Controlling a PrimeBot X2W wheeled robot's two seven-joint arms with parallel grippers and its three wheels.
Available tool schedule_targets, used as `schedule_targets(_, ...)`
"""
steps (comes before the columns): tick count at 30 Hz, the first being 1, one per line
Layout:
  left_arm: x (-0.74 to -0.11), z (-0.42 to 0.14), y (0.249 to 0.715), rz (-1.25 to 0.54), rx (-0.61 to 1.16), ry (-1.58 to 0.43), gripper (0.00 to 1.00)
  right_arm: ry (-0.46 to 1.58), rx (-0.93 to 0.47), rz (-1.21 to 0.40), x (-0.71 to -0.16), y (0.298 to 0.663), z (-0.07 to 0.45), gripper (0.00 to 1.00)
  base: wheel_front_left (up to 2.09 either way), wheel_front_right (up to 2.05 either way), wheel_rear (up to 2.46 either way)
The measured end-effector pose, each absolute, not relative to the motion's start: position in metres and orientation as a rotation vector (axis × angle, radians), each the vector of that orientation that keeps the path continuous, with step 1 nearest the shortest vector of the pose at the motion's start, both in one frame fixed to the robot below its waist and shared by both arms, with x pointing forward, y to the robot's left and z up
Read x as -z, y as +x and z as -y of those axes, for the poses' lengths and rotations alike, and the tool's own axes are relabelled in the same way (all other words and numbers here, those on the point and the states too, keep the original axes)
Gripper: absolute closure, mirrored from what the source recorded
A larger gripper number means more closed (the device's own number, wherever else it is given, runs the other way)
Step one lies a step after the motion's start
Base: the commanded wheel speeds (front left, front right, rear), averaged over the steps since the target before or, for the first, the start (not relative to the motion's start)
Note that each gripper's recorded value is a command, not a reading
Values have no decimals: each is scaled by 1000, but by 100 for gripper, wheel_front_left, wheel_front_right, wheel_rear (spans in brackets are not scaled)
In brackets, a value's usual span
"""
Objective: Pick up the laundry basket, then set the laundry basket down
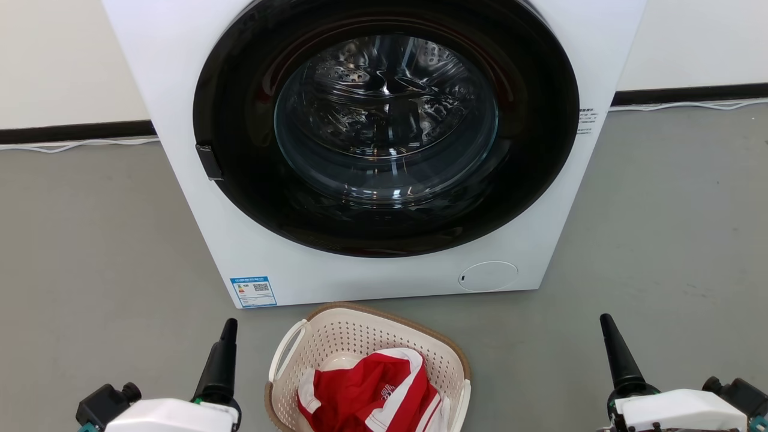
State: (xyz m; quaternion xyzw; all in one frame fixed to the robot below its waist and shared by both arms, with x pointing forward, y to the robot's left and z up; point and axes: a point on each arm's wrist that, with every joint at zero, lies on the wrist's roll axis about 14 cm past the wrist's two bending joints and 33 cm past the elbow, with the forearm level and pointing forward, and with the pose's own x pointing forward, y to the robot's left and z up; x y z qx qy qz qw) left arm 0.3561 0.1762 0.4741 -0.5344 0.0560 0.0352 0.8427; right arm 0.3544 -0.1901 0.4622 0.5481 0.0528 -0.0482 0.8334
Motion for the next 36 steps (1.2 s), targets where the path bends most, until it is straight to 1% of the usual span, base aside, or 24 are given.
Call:
schedule_targets(20, -472, -173, 347, -137, -68, -752, 0, 884, 45, -71, -477, 355, 183, 0, 0, 0, 0)
schedule_targets(36, -485, -170, 342, -87, -46, -509, 0, 670, 0, -45, -484, 350, 175, 0, 0, 0, 0)
